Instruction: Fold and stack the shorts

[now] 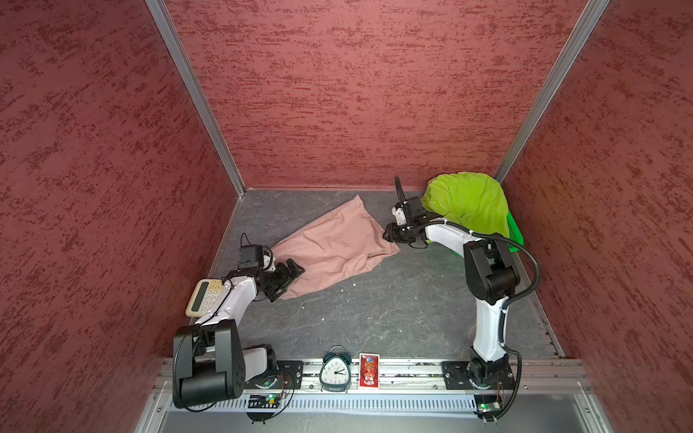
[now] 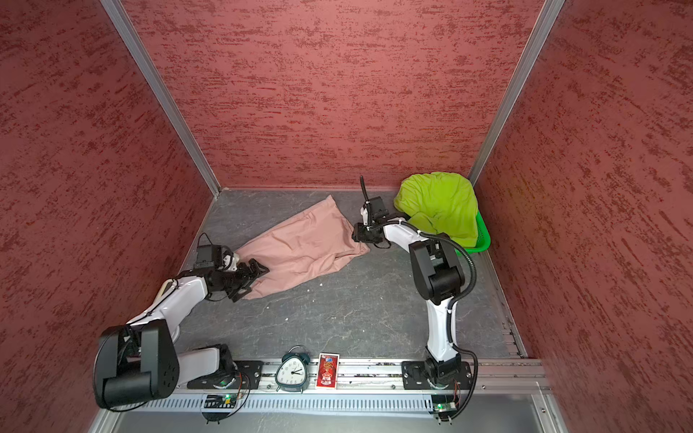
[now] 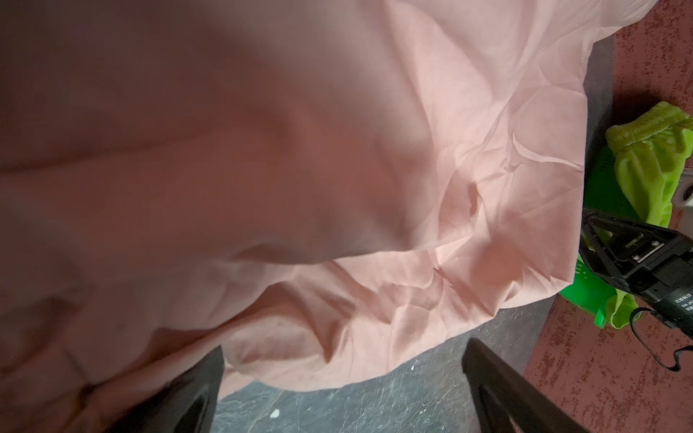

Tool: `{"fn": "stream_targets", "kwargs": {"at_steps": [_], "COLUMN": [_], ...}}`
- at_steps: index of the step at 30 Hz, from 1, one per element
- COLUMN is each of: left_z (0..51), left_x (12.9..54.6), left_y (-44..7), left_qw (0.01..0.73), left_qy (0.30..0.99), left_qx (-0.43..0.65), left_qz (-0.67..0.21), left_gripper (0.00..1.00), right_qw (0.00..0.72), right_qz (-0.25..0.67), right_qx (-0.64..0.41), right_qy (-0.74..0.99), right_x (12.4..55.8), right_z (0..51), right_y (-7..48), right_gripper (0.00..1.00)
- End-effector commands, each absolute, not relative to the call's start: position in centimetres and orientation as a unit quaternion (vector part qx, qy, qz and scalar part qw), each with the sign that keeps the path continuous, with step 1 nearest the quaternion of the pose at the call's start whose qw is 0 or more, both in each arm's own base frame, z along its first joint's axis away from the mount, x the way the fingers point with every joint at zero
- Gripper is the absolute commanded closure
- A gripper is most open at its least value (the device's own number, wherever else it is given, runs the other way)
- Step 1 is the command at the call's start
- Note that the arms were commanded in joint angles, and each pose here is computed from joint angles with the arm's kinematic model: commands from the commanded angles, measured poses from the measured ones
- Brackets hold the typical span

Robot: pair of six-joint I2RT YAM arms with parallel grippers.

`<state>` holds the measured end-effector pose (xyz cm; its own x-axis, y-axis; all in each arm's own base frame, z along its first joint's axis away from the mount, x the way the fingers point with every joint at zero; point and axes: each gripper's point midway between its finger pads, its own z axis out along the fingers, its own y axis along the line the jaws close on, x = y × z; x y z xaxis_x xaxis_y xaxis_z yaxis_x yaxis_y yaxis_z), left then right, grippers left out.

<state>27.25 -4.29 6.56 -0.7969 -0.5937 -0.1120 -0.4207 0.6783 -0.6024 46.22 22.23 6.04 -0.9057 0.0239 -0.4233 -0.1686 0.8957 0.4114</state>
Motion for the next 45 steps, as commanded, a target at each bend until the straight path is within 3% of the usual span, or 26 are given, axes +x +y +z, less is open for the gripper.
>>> {"fn": "stream_targets", "kwargs": {"at_steps": [1,5,8,15,17,22,25,30,32,34,35,37,45], "left_z": [6.4,6.9,7.0,6.6,6.6,6.4,6.1,5.8,5.7,5.7,5.6,5.6,5.6], "left_x": [26.7,27.0,27.0,26.9,26.9,26.9,26.7,26.7,26.7,26.8,26.8,26.8,26.7], "left_y": [-4.5,-4.5,-4.5,-4.4,-4.4,-4.3,-4.3,-4.3,-4.5,-4.4,-4.4,-4.5,-4.5], "left_qw": [0.145,0.154,0.155,0.151,0.152,0.151,0.149,0.147,0.145,0.146,0.144,0.143,0.143], "left_qy": [0.905,0.903,0.903,0.905,0.905,0.906,0.906,0.906,0.905,0.906,0.906,0.906,0.906], "left_qx": [-0.277,-0.276,-0.275,-0.277,-0.276,-0.276,-0.276,-0.278,-0.278,-0.277,-0.277,-0.276,-0.275], "left_qz": [-0.287,-0.291,-0.29,-0.287,-0.287,-0.284,-0.283,-0.284,-0.286,-0.286,-0.286,-0.287,-0.287], "left_gripper": [0.01,0.01,0.01,0.01,0.01,0.01,0.01,0.0,0.0,0.01,0.01,0.01,0.01], "right_qw": [0.213,0.212,0.215,0.219,0.221,0.231,0.239,0.238,0.233,0.232,0.231,0.229,0.225], "right_qz": [0.233,0.228,0.232,0.218,0.204,0.141,0.105,0.1,0.102,0.106,0.111,0.124,0.151], "right_qx": [-0.041,-0.041,-0.042,-0.044,-0.044,-0.047,-0.051,-0.055,-0.059,-0.059,-0.059,-0.058,-0.049], "right_qy": [0.948,0.949,0.948,0.95,0.953,0.962,0.964,0.965,0.965,0.965,0.965,0.964,0.961], "right_x": [46.7,46.4,46.5,46.4,46.4,46.7,46.9,46.8,46.7,46.7,46.7,46.6,46.7], "right_z": [5.9,5.9,6.1,6.4,6.6,7.7,8.4,8.7,8.4,8.2,8.1,7.9,6.9], "right_y": [23.2,23.2,23.5,23.7,23.2,21.2,20.0,19.8,19.9,20.1,20.3,20.7,21.6], "right_gripper": [0.45,0.46,0.53,0.94,1.0,0.99,0.92,0.92,0.81,0.52,0.48,0.47,0.65]}}
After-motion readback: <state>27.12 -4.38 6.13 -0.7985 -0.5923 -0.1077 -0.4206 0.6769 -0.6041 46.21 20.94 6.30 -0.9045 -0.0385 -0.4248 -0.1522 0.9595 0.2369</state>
